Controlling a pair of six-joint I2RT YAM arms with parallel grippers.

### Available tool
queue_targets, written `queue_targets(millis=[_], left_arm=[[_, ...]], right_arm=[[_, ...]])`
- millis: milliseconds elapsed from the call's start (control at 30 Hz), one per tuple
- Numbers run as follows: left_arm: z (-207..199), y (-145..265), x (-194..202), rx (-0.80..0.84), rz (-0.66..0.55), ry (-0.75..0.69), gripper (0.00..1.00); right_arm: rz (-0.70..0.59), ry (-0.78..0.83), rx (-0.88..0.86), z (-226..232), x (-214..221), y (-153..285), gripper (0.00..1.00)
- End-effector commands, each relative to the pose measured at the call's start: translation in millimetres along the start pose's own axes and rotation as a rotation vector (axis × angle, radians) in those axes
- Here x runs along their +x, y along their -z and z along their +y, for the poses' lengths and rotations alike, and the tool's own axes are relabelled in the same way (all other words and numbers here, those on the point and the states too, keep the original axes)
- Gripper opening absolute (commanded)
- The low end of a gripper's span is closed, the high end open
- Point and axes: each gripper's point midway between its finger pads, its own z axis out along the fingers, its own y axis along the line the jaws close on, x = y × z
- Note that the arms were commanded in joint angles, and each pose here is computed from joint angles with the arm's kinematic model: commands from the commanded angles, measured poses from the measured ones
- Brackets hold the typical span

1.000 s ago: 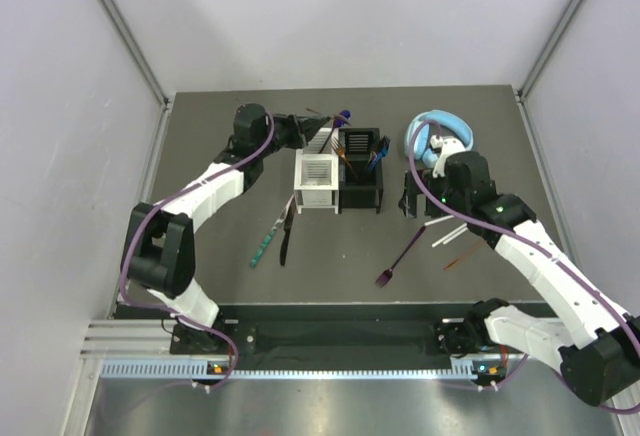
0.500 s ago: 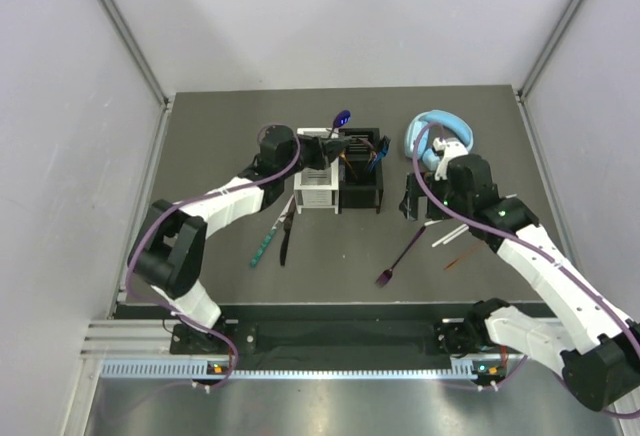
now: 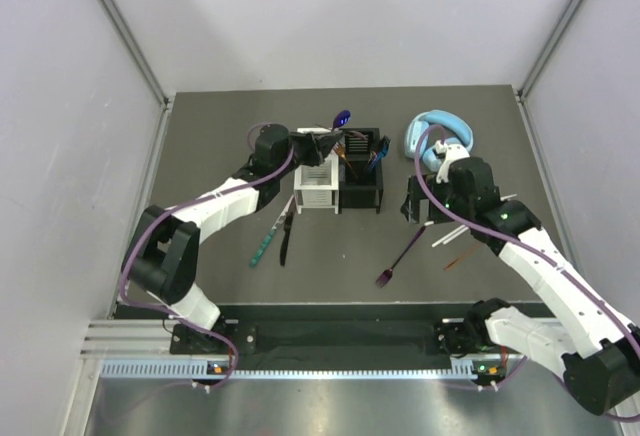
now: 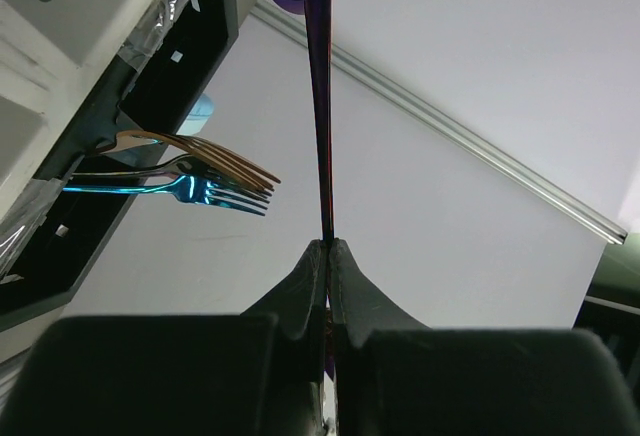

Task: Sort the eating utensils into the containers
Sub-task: Place the spoon in the container.

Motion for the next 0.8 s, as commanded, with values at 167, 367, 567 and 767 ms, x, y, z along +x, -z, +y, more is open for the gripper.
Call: queue_targets(millis=[167, 367, 567, 767], left_arm=[[-24, 12, -2, 0.041, -0.004, 0.358, 0.00], [-9, 12, -12, 0.013, -0.038, 0.400, 0.00], [-2, 5, -20, 0.022, -0.040, 0.454, 0.00], [1, -12, -27, 0.019, -0.033, 0.466, 0.00]], right_arm=[[-0.045, -0.009, 0.008, -3, -10, 8, 1.00], [-0.052, -0.011, 0.004, -2, -12, 10, 1.00], [-0.058, -0.008, 0.004, -1, -16, 15, 1.00], [-0.048, -0.015, 0.008, -2, -12, 14, 1.00]])
